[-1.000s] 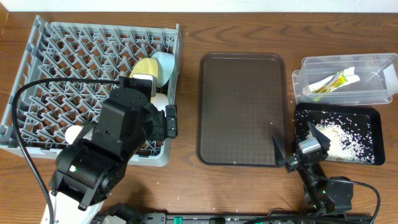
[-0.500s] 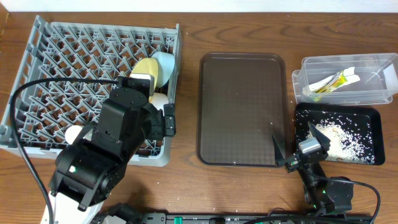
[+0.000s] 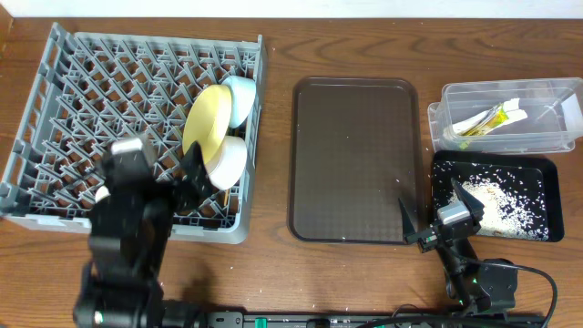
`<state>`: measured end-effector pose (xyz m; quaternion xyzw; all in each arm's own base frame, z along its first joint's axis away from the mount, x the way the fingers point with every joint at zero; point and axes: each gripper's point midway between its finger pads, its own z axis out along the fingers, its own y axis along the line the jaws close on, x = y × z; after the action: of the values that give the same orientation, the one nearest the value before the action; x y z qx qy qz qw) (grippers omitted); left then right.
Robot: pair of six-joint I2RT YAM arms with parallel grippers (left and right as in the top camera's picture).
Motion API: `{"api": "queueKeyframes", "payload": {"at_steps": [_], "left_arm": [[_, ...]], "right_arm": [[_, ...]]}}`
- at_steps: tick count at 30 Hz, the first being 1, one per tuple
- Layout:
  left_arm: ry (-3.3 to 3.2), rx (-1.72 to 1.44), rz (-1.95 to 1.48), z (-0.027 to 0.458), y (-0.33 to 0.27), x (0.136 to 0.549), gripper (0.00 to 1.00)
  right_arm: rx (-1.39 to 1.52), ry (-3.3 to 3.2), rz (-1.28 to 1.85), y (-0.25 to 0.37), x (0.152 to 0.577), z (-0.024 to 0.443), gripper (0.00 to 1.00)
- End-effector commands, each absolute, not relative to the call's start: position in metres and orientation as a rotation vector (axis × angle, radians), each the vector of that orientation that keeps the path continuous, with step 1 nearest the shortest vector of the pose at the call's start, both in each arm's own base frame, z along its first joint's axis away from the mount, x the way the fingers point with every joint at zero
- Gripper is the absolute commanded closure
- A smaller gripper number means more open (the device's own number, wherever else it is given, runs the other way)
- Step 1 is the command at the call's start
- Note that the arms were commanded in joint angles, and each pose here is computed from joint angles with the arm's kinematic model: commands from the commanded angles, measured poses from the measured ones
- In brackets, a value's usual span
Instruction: Sort waste into correct bins and load items into the dishwasher
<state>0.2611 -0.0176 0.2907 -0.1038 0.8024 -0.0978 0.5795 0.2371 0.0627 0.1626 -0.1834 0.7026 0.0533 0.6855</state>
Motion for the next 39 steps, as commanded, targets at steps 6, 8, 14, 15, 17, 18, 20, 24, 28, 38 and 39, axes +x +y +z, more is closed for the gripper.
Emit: {"api": "queueKeyframes", "payload": {"at_steps": [6,8,14,15,17,18,20,24,28,38,39], "left_arm": [[1.668,-0.208,-0.189,0.275,-0.003,0.231,0.05],[1.627,-0.22,-0.179,0.267,0.002,0.228,0.05],[1.557,-0.235,-0.165,0.237,0.008,0.227,0.04],[1.549,-0.236,-0.164,0.233,0.009,0.227,0.05],[1.539,-0.235,-0.163,0.226,0.009,0.23,0.05],[1.541,-0.235,-0.164,0.221,0.009,0.232,0.05],[1.546,-0.236,-0.162,0.209,0.009,0.236,0.04],[1.595,-0.246,-0.155,0.174,0.01,0.244,0.05],[1.654,-0.256,-0.145,0.15,0.011,0.245,0.05],[1.707,-0.264,-0.132,0.137,0.012,0.244,0.05],[1.707,-0.264,-0.132,0.137,0.012,0.244,0.04]], "right_arm": [[-0.409,1.571,0.134,0.065,0.236,0.162,0.01],[-0.409,1.571,0.134,0.065,0.236,0.162,0.01],[-0.409,1.571,0.134,0.065,0.236,0.162,0.01],[-0.409,1.571,0.134,0.065,0.236,0.162,0.01],[-0.409,1.571,0.134,0.065,0.236,0.162,0.01],[-0.409,1.572,0.134,0.065,0.236,0.162,0.01],[-0.409,1.572,0.134,0.065,0.236,0.162,0.01],[-0.409,1.572,0.134,0.065,0.236,0.162,0.01],[-0.409,1.572,0.134,0.065,0.236,0.162,0.01],[-0.409,1.572,0.134,0.065,0.236,0.162,0.01],[-0.409,1.572,0.134,0.065,0.236,0.162,0.01]]}}
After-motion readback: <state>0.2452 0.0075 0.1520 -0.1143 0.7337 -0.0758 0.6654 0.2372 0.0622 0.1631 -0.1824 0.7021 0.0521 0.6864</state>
